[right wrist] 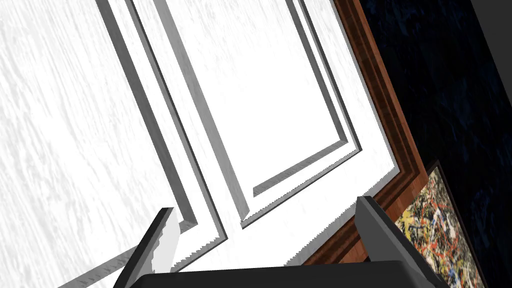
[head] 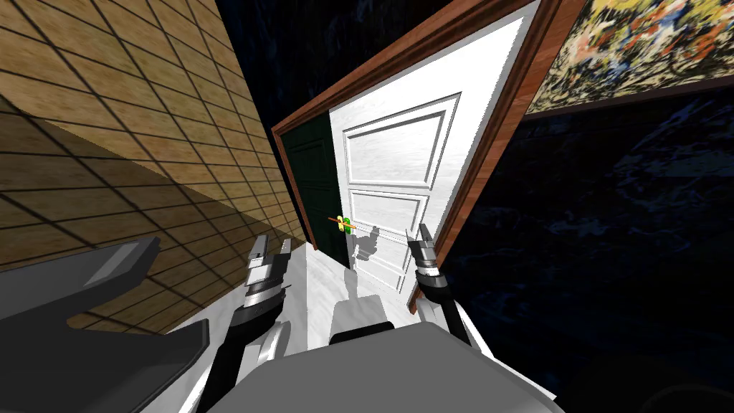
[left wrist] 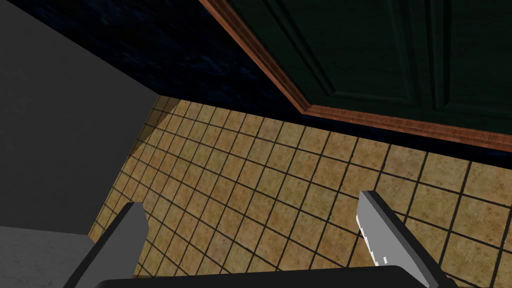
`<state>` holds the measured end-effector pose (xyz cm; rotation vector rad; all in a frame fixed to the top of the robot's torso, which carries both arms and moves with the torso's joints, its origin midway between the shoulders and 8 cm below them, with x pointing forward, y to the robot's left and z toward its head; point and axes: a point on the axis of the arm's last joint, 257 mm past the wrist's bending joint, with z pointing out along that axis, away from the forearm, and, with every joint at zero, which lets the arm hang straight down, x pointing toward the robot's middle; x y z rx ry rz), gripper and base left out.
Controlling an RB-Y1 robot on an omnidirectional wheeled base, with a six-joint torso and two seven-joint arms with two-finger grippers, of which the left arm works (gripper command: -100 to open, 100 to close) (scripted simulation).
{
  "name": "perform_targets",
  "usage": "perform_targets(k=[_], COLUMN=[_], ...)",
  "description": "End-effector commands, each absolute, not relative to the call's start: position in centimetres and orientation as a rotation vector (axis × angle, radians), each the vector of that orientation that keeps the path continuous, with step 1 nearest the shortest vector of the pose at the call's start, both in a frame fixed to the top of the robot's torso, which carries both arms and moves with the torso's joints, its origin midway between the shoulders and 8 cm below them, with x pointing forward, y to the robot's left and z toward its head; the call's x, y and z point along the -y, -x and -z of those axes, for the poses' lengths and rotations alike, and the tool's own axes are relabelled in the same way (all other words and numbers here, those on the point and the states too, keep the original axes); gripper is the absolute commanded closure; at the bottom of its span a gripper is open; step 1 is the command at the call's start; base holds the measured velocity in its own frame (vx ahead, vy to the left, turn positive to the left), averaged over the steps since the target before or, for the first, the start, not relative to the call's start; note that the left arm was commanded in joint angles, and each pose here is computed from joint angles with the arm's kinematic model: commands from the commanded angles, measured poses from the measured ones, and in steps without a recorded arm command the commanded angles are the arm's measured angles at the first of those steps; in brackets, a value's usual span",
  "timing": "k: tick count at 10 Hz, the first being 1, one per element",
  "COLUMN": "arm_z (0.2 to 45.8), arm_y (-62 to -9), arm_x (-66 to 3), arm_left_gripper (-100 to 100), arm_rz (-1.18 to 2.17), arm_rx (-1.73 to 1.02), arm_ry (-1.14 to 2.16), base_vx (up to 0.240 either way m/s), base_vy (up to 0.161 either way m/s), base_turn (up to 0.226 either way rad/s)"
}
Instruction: Push the door open
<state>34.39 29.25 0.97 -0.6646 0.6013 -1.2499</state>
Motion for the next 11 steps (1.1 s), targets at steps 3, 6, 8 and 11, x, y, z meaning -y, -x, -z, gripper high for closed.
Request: perform_targets(k=[3, 6, 8, 11], arm_z=[-0.7, -0.4, -0.3, 0.5], arm_y=[-34.7, -35.0, -35.1, -36.0], arm_x=[-29.1, -29.0, -28.9, -28.5], arm_left_gripper=[-100, -100, -100, -100], arm_rz=[1.254, 1.258, 1.26, 1.27], arm_rx=[-0.612, -0.623, -0.629, -0.656], arm_ry=[0.663, 0.662, 0.661, 0.661], base_vx=[-0.192, -0.261, -0.261, -0.218], base_vy=[-0.018, -0.005, -0.014, 0.006], base_turn=[-0.04, -0.043, -0.04, -0.128])
